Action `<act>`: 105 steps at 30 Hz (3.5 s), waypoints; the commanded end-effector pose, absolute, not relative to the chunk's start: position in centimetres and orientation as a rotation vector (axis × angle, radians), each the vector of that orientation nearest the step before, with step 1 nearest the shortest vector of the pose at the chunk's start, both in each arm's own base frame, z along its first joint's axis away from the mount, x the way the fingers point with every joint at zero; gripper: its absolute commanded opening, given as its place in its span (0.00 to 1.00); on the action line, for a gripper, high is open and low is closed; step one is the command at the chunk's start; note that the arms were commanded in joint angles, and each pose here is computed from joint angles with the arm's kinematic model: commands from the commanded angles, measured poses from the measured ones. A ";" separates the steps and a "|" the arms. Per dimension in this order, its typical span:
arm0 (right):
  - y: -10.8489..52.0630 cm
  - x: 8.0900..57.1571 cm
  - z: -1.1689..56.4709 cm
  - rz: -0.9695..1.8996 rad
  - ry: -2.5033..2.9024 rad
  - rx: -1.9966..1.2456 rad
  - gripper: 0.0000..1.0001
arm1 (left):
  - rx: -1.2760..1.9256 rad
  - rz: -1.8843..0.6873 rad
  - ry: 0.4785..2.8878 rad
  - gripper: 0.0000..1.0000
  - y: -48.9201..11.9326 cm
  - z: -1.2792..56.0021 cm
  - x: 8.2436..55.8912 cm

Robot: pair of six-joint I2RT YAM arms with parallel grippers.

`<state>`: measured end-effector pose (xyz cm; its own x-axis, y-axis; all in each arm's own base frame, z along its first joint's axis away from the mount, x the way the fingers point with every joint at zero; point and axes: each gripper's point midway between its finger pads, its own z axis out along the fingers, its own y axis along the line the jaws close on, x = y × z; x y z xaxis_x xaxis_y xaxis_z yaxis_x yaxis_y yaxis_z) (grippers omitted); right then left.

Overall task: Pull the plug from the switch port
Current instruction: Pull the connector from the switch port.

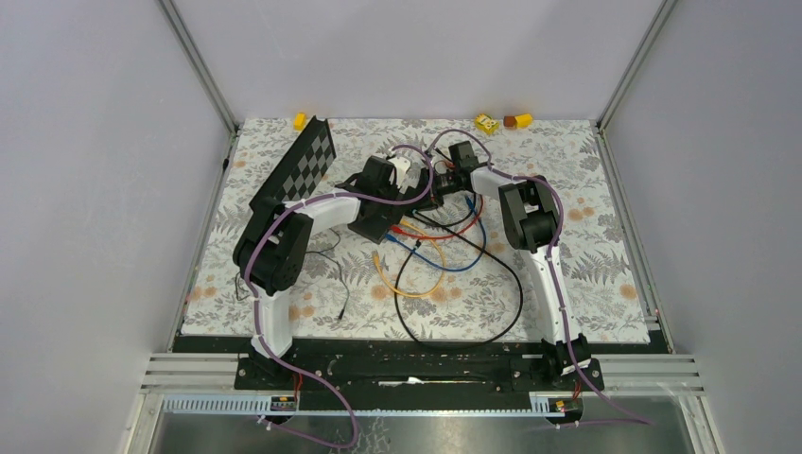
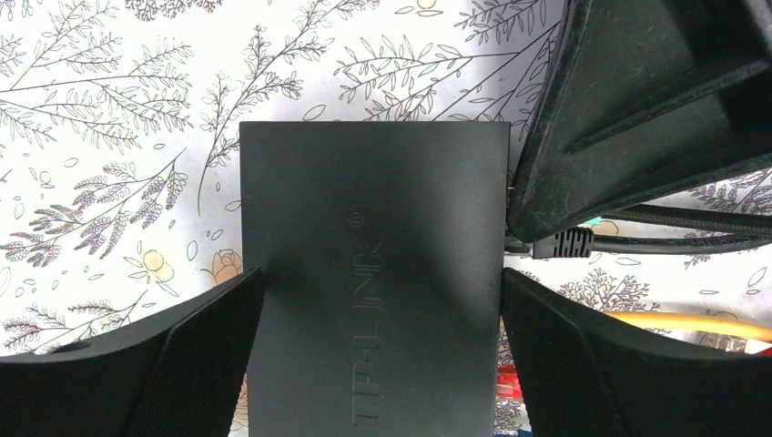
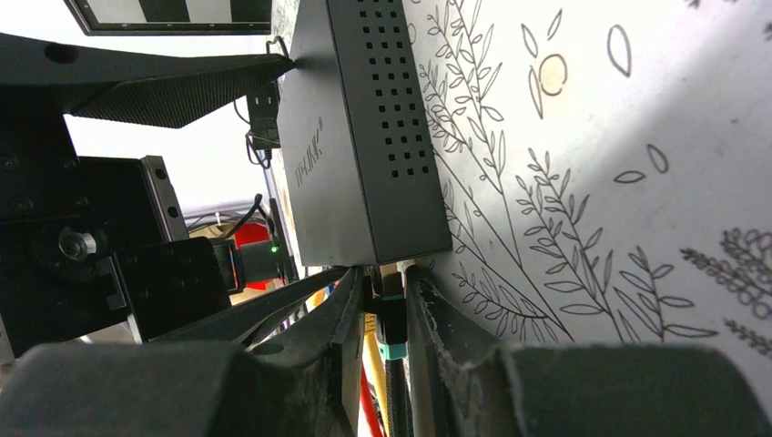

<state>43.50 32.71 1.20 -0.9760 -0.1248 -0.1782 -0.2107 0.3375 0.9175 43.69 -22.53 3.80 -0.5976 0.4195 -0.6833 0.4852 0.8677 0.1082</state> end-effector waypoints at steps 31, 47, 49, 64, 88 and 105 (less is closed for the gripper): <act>30.4 42.7 -1.6 1.580 2.569 -0.360 0.00 | 0.559 0.008 2.466 0.93 -18.7 0.6 42.2; 30.3 42.5 -1.6 1.592 2.519 -0.144 0.00 | 0.544 0.066 2.480 0.94 -18.0 0.2 43.0; 30.1 42.6 -1.3 1.572 2.502 -0.126 0.00 | 0.541 0.071 2.480 0.94 -17.9 0.2 43.1; 29.4 43.3 -1.4 1.649 2.553 -0.420 0.00 | 0.544 0.061 2.482 0.95 -17.8 0.0 43.2; 28.4 42.9 -0.5 1.599 2.627 -0.442 0.00 | 0.530 0.078 2.473 0.99 -17.2 0.4 43.7; 28.7 43.0 0.8 1.578 2.491 -0.125 0.12 | 0.532 0.019 2.472 0.99 -18.0 0.5 43.5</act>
<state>43.35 30.92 1.63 -0.9533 0.0480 -0.2983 -0.2566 0.3925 0.8832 43.98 -23.66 3.86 -0.6186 0.4201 -0.6639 0.4974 0.8635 0.0829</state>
